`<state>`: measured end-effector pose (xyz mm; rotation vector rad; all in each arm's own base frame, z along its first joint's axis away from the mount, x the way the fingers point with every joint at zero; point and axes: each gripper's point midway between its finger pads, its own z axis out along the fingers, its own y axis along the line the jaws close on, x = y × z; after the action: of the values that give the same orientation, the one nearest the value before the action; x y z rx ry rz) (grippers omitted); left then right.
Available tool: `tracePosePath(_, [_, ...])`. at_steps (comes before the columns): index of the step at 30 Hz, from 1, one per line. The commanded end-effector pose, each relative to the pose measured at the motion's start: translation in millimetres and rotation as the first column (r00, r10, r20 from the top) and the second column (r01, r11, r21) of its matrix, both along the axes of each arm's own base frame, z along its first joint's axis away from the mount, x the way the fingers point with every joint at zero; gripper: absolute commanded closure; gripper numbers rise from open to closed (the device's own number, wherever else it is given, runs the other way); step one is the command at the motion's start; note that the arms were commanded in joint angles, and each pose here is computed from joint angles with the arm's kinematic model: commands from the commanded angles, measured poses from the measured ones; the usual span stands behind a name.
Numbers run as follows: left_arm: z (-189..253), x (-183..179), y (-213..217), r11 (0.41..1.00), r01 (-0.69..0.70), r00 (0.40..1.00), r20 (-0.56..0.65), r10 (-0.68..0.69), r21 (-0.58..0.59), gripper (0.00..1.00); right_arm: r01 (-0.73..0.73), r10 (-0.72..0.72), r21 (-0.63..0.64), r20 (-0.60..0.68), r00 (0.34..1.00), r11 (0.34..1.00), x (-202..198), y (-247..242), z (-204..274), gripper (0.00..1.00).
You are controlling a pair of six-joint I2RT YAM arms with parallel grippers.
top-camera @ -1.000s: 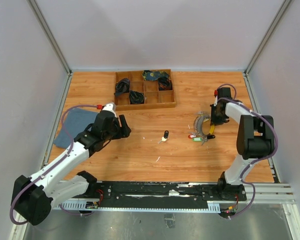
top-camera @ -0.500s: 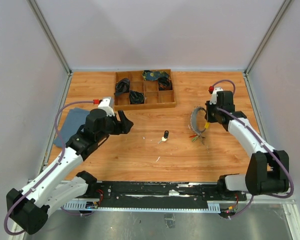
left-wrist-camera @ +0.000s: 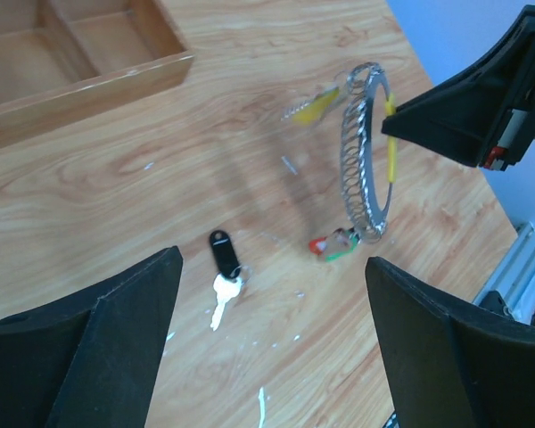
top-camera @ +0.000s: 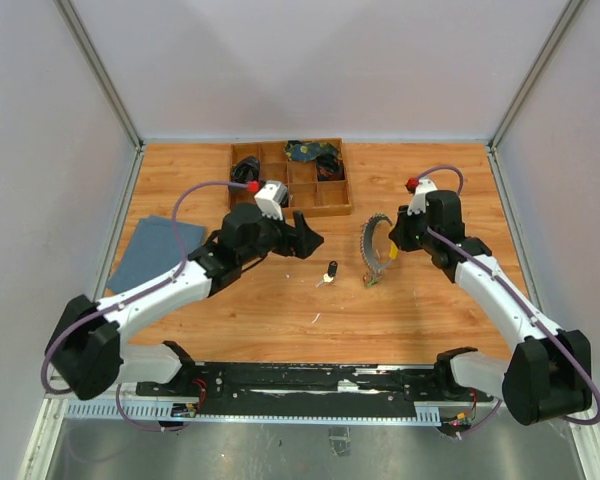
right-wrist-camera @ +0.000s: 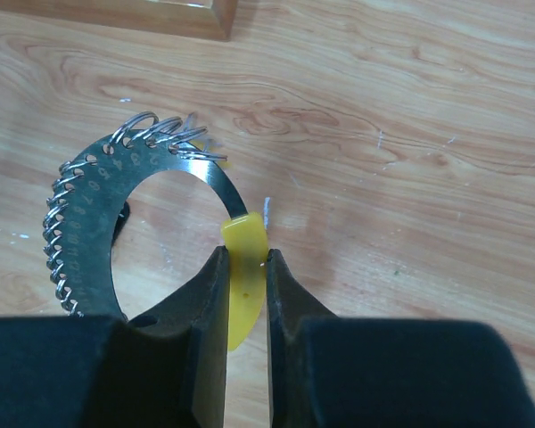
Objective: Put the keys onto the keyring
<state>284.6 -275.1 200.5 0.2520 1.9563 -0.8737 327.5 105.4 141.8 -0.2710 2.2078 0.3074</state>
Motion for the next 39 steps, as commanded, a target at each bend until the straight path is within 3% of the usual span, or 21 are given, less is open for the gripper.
tracePosePath(1, [35, 12, -51, 0.989, 0.091, 0.992, 0.097, -0.08, -0.115, 0.09, -0.035, 0.029, 0.134, 0.049, 0.998, 0.99, -6, 24, 22, 0.99])
tracePosePath(10, [15, 13, -121, 0.97, 0.199, 0.98, 0.054, -0.193, -0.142, 0.05, -0.08, 0.064, 0.242, 0.072, 0.995, 0.967, -19, 41, 41, 0.99])
tracePosePath(14, [5, 17, -139, 0.964, 0.223, 0.975, 0.029, -0.221, -0.146, 0.1, -0.099, 0.078, 0.268, 0.087, 0.993, 0.958, -24, 44, 51, 1.0])
tracePosePath(16, [2, 16, -146, 0.959, 0.239, 0.971, 0.018, -0.239, -0.153, 0.17, -0.101, 0.078, 0.274, 0.094, 0.993, 0.956, -26, 44, 54, 0.99])
tracePosePath(22, [3, 12, -153, 0.948, 0.262, 0.964, 0.014, -0.264, -0.181, 0.57, -0.094, 0.073, 0.271, 0.088, 0.993, 0.958, -29, 43, 54, 0.99])
tracePosePath(28, [11, 6, -153, 0.942, 0.271, 0.962, 0.032, -0.27, -0.199, 0.89, -0.086, 0.064, 0.274, 0.087, 0.994, 0.958, -29, 42, 53, 0.98])
tracePosePath(30, [13, 4, -154, 0.94, 0.275, 0.961, 0.035, -0.274, -0.203, 0.99, -0.078, 0.056, 0.275, 0.089, 0.994, 0.958, -29, 41, 53, 0.9])
tracePosePath(34, [17, 0, -153, 0.936, 0.277, 0.961, 0.044, -0.275, -0.218, 1.0, -0.065, 0.04, 0.29, 0.093, 0.995, 0.955, -30, 40, 50, 0.62])
tracePosePath(39, [25, -2, -152, 0.932, 0.273, 0.962, 0.05, -0.269, -0.241, 1.0, -0.055, 0.033, 0.316, 0.073, 0.997, 0.947, -32, 43, 37, 0.52])
